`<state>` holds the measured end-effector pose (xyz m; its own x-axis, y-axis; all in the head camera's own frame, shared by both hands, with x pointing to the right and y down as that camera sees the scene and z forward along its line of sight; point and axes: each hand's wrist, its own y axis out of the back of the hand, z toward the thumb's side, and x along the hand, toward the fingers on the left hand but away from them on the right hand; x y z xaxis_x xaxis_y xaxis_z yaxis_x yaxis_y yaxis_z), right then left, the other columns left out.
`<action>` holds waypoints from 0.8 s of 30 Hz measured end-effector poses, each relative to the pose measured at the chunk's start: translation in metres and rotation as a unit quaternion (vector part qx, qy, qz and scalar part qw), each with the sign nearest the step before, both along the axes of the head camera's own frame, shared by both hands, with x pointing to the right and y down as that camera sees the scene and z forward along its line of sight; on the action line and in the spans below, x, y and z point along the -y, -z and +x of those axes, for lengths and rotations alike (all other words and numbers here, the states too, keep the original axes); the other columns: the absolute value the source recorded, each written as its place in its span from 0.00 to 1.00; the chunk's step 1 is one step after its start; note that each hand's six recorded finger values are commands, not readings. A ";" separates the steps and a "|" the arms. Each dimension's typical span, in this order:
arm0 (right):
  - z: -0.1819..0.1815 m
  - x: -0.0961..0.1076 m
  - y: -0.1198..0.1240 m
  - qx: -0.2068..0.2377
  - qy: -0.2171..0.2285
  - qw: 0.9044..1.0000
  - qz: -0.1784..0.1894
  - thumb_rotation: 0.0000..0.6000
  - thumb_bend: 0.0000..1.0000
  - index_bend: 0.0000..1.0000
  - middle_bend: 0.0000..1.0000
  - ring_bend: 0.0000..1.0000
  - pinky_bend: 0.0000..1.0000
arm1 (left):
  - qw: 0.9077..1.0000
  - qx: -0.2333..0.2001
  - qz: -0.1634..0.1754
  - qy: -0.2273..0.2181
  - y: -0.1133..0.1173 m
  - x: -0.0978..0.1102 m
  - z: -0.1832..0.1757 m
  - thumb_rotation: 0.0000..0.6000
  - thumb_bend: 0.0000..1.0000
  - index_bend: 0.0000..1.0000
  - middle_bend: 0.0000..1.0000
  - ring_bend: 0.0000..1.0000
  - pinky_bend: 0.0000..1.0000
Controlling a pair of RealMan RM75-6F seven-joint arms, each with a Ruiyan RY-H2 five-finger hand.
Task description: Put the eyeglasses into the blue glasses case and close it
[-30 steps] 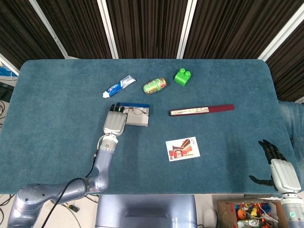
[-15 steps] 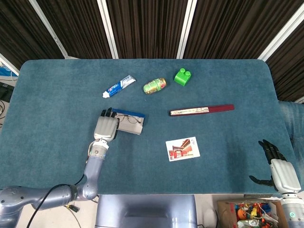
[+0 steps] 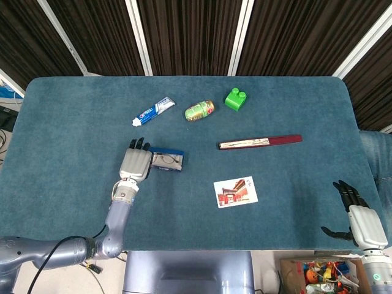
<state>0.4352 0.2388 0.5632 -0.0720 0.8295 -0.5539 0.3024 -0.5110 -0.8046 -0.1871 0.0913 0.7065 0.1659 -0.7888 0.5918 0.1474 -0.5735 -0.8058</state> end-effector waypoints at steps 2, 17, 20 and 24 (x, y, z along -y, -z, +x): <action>0.000 0.000 0.000 0.001 0.000 1.000 -0.001 1.00 0.11 0.02 0.00 0.03 0.18 | 1.000 0.002 0.006 -0.003 0.001 0.004 0.003 1.00 0.42 0.58 0.22 0.04 0.10; 0.000 -0.001 -0.001 0.001 -0.003 1.000 -0.006 1.00 0.11 0.02 0.00 0.03 0.18 | 0.999 0.032 0.011 0.006 -0.009 0.024 0.008 1.00 0.42 0.56 0.20 0.04 0.10; 0.000 -0.001 -0.001 0.000 -0.004 1.000 -0.006 1.00 0.11 0.02 0.00 0.03 0.18 | 0.999 0.036 0.008 0.011 -0.012 0.027 0.008 1.00 0.42 0.55 0.20 0.04 0.10; 0.001 -0.001 -0.001 0.000 -0.005 1.000 -0.007 1.00 0.11 0.02 0.00 0.03 0.18 | 0.999 0.038 0.009 0.017 -0.015 0.031 0.009 1.00 0.42 0.55 0.20 0.04 0.10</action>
<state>0.4358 0.2396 0.5644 -0.0790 0.8207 -0.5659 0.3077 -0.5199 -0.7969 -0.1783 0.0604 0.7212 0.0939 -0.8033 0.5881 0.1893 -0.5656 -0.8027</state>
